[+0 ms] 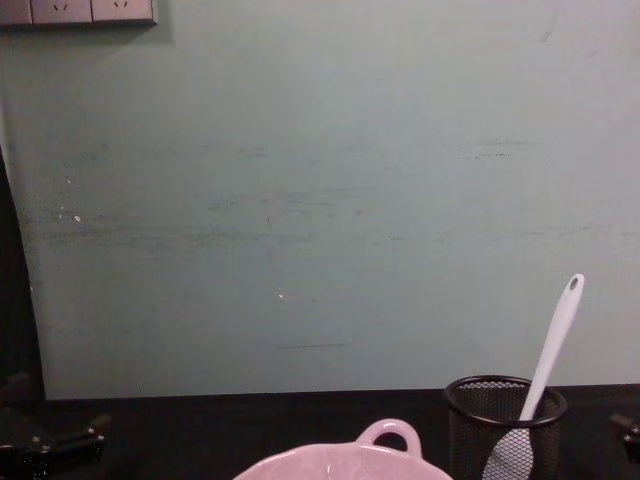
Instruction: Use the one hand to pick up the spoon and stir the clear water in the bowl.
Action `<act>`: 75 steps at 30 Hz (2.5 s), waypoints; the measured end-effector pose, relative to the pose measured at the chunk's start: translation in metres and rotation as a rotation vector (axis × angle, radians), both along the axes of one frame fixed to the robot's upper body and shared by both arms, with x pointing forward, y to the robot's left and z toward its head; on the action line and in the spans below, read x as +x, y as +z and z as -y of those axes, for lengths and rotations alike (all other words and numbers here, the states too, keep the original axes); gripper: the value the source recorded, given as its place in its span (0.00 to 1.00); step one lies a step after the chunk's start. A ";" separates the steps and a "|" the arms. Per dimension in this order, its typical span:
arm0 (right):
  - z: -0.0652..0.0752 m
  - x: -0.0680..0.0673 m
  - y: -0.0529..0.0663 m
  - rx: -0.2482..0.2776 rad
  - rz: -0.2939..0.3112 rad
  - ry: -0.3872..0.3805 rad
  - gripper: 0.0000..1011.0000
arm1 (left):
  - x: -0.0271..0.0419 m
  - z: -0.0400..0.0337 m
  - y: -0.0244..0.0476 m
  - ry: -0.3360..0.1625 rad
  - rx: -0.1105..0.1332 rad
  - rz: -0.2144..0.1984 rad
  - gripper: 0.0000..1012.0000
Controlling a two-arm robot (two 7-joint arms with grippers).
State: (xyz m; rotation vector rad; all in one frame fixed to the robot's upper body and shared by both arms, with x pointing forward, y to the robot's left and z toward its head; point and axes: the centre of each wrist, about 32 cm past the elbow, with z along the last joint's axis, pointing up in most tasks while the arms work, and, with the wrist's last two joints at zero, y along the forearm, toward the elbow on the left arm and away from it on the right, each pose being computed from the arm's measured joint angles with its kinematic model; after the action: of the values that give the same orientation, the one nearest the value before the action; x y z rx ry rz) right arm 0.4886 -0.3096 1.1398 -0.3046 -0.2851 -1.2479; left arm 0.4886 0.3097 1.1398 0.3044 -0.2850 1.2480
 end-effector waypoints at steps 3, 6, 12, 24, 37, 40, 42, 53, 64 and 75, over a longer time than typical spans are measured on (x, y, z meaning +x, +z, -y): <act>0.000 0.000 0.000 0.000 0.000 0.000 0.99 | 0.0000 0.0000 0.0000 0.000 0.000 0.000 1.00; 0.000 0.000 0.000 0.000 0.000 0.000 0.99 | 0.0000 0.0000 0.0000 0.000 0.000 0.000 1.00; 0.000 0.000 0.000 0.000 0.000 0.000 0.99 | 0.0000 0.0000 0.0000 0.000 0.000 0.000 1.00; 0.000 0.000 0.000 0.000 0.000 0.000 0.99 | 0.0000 0.0000 0.0000 0.000 0.000 0.000 1.00; 0.004 -0.008 0.007 0.011 0.034 0.048 0.99 | 0.0000 0.0000 0.0000 0.000 0.000 0.000 1.00; 0.007 -0.012 0.014 0.039 0.041 0.065 0.99 | 0.0000 0.0000 0.0000 0.000 0.000 0.000 1.00; 0.008 -0.013 0.018 0.065 0.035 0.072 0.99 | 0.0000 0.0000 0.0000 0.000 0.000 0.000 1.00; 0.025 0.000 0.050 0.405 -0.182 0.102 0.99 | 0.0000 0.0000 0.0000 0.000 0.000 0.000 1.00; 0.022 0.026 0.065 0.640 -0.363 0.134 0.99 | 0.0000 0.0000 0.0000 0.000 0.000 0.000 1.00; 0.007 0.042 0.070 0.710 -0.416 0.130 0.99 | 0.0000 0.0000 0.0000 0.000 0.000 0.000 1.00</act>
State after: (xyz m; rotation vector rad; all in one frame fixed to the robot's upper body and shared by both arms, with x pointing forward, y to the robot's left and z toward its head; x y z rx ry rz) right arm 0.5305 -0.3169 1.2096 0.0738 0.4866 -1.0528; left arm 0.4886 0.3097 1.1398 0.3044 -0.2850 1.2479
